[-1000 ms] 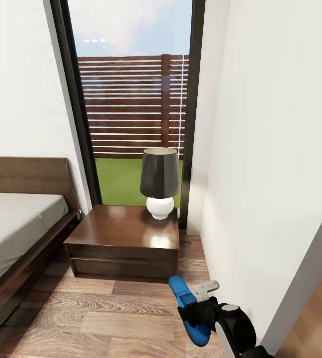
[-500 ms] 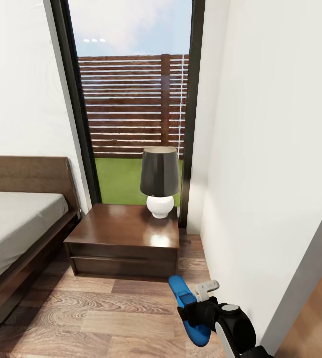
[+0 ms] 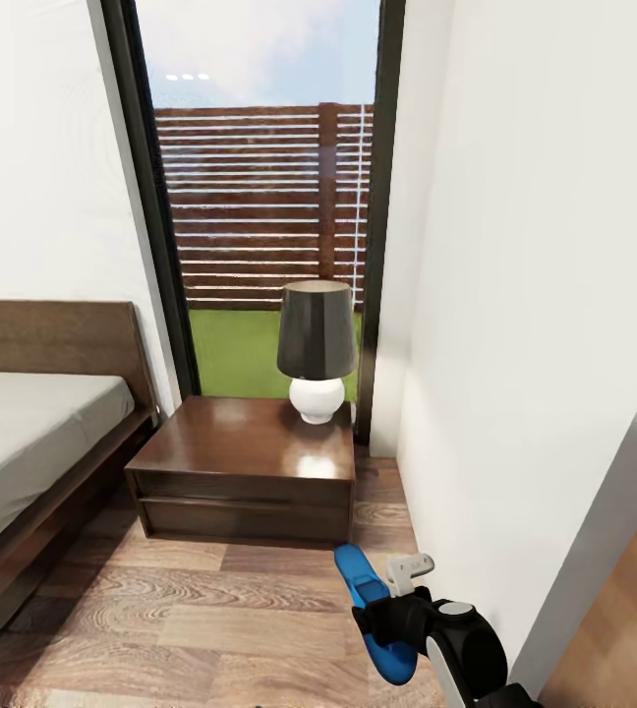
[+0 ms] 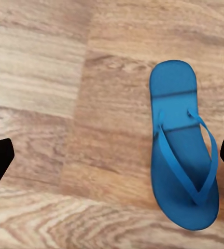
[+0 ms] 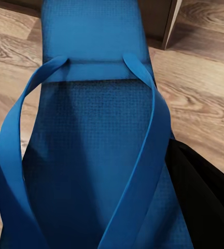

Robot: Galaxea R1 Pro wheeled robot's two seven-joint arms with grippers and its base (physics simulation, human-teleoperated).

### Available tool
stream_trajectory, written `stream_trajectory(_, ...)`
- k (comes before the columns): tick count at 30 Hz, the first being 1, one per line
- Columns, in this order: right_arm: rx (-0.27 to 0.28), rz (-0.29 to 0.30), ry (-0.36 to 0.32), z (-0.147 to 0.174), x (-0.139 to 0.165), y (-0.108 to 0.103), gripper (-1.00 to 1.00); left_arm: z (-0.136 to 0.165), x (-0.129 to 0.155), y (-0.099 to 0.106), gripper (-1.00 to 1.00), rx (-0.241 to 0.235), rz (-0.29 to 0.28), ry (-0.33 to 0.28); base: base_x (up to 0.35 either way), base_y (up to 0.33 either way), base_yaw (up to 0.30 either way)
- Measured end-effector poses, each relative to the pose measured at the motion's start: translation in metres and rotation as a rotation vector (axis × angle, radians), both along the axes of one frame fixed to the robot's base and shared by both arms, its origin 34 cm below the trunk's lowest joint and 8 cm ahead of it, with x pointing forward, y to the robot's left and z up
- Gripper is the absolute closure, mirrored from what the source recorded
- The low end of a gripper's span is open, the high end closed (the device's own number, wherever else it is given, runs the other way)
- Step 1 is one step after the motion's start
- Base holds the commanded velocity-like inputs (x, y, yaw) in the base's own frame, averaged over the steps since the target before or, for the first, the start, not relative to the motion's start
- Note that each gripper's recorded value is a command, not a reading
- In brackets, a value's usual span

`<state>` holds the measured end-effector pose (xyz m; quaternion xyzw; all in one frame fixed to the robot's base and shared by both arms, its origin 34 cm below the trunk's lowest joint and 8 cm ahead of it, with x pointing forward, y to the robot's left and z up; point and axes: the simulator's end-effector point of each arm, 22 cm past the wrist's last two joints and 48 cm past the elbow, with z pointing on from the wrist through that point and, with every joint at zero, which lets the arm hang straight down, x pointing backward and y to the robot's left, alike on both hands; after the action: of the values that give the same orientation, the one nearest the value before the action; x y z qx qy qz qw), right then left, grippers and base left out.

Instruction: In the bedroom, move the book from the bed onto either nightstand, and place the two sandals side by side next to the bed.

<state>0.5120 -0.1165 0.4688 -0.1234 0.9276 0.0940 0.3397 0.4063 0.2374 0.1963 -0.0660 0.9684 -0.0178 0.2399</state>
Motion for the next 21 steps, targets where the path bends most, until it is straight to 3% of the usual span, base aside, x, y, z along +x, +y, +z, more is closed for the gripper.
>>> stream_trajectory(21,0.000,-0.001,0.019,-0.0112,-0.0010,0.0000,1.00,-0.0083,-0.0021,-0.0007,-1.00,0.001,-0.001,0.022,0.000,0.000,0.000)
